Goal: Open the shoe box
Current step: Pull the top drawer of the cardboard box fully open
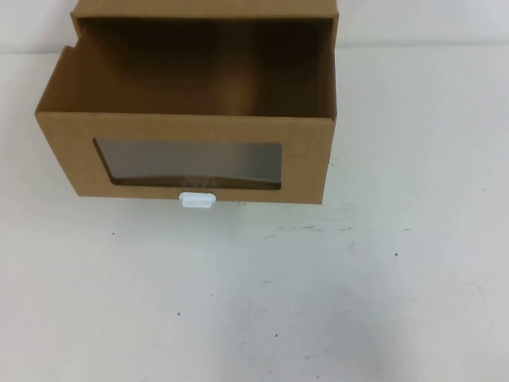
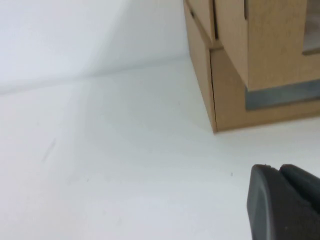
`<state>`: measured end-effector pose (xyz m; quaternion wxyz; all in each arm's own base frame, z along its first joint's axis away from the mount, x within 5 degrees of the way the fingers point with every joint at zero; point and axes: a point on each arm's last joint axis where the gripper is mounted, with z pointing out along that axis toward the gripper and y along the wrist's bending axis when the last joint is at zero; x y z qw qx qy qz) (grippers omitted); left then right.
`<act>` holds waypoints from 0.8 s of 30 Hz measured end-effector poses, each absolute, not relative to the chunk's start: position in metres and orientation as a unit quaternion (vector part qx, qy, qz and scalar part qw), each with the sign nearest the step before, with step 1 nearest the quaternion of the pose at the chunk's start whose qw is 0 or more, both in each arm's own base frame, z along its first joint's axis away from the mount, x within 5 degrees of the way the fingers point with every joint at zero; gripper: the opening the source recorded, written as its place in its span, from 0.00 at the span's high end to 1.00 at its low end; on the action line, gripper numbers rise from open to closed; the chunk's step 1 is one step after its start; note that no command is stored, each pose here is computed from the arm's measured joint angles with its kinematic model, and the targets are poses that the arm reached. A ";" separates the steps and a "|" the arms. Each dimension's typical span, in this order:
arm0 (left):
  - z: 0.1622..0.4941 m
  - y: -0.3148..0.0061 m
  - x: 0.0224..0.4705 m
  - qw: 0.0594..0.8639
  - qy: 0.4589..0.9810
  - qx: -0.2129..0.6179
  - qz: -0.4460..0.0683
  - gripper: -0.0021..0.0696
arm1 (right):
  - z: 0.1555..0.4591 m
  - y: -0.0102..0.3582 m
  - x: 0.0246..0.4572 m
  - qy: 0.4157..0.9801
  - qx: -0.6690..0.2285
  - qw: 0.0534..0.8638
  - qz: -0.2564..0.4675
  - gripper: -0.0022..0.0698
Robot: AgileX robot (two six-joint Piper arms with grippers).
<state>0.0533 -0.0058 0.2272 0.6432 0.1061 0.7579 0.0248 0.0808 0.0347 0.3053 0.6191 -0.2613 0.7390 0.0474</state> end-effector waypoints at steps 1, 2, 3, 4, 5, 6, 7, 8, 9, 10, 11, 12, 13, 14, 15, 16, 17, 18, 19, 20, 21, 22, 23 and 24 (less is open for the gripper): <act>0.221 -0.006 0.052 0.653 0.751 0.101 0.021 0.97 | 0.305 0.035 0.081 0.739 -0.261 0.619 0.047 0.99; 0.216 -0.006 0.052 0.660 0.745 0.097 0.016 0.97 | 0.305 0.035 0.081 0.739 -0.261 0.619 0.047 0.99; 0.209 -0.006 0.052 0.660 0.745 0.090 0.008 0.97 | 0.305 0.035 0.081 0.739 -0.261 0.619 0.047 0.99; 0.200 -0.007 0.053 0.657 0.749 0.082 -0.002 0.97 | 0.305 0.035 0.081 0.739 -0.261 0.619 0.047 0.99; 0.194 -0.007 0.054 0.653 0.753 0.076 -0.009 0.97 | 0.305 0.035 0.081 0.738 -0.262 0.619 0.049 0.99; 0.187 -0.008 0.054 0.644 0.761 0.070 -0.017 0.97 | 0.305 0.035 0.081 0.738 -0.262 0.619 0.048 0.99; 0.183 -0.008 0.054 0.636 0.769 0.069 -0.022 0.97 | 0.305 0.035 0.081 0.738 -0.262 0.619 0.048 0.99; 0.180 -0.008 0.054 0.628 0.774 0.068 -0.024 0.97 | 0.305 0.035 0.081 0.738 -0.262 0.619 0.050 0.99; 0.178 -0.008 0.054 0.621 0.781 0.068 -0.026 0.97 | 0.305 0.035 0.081 0.739 -0.262 0.619 0.050 0.99; 0.176 -0.009 0.053 0.612 0.788 0.070 -0.026 0.97 | 0.305 0.035 0.081 0.739 -0.262 0.619 0.050 0.99; 0.174 -0.009 0.053 0.603 0.794 0.071 -0.028 0.97 | 0.305 0.035 0.081 0.739 -0.262 0.619 0.050 0.99; 0.173 -0.009 0.052 0.597 0.799 0.071 -0.029 0.97 | 0.305 0.035 0.081 0.739 -0.262 0.619 0.050 0.99; 0.172 -0.009 0.052 0.593 0.801 0.072 -0.030 0.97 | 0.305 0.035 0.081 0.739 -0.262 0.619 0.050 0.99; 0.171 -0.009 0.052 0.591 0.803 0.072 -0.030 0.97 | 0.305 0.035 0.081 0.739 -0.262 0.619 0.050 0.99; 0.171 -0.009 0.052 0.590 0.804 0.072 -0.031 0.97 | 0.305 0.035 0.081 0.739 -0.262 0.619 0.050 0.99; 0.171 -0.009 0.052 0.589 0.805 0.071 -0.031 0.97 | 0.305 0.035 0.081 0.739 -0.262 0.619 0.050 0.99; 0.171 -0.009 0.052 0.588 0.805 0.071 -0.031 0.97 | 0.305 0.035 0.081 0.739 -0.262 0.619 0.050 0.99; 0.170 -0.009 0.052 0.587 0.806 0.072 -0.031 0.97 | 0.305 0.035 0.081 0.739 -0.262 0.619 0.050 0.99; 0.170 -0.009 0.052 0.587 0.806 0.071 -0.032 0.97 | 0.305 0.035 0.081 0.739 -0.262 0.619 0.050 0.99; 0.170 -0.009 0.052 0.587 0.806 0.071 -0.032 0.97 | 0.305 0.035 0.081 0.739 -0.262 0.619 0.050 0.99; 0.170 -0.009 0.052 0.587 0.806 0.071 -0.032 0.97 | 0.305 0.035 0.081 0.739 -0.262 0.619 0.050 0.99; 0.170 -0.009 0.052 0.587 0.806 0.071 -0.032 0.97 | 0.305 0.035 0.081 0.739 -0.262 0.619 0.050 0.99; 0.170 -0.009 0.052 0.587 0.806 0.071 -0.032 0.97 | 0.305 0.035 0.081 0.739 -0.262 0.619 0.050 0.99; 0.170 -0.009 0.052 0.587 0.806 0.071 -0.032 0.97 | 0.305 0.035 0.081 0.739 -0.262 0.619 0.050 0.99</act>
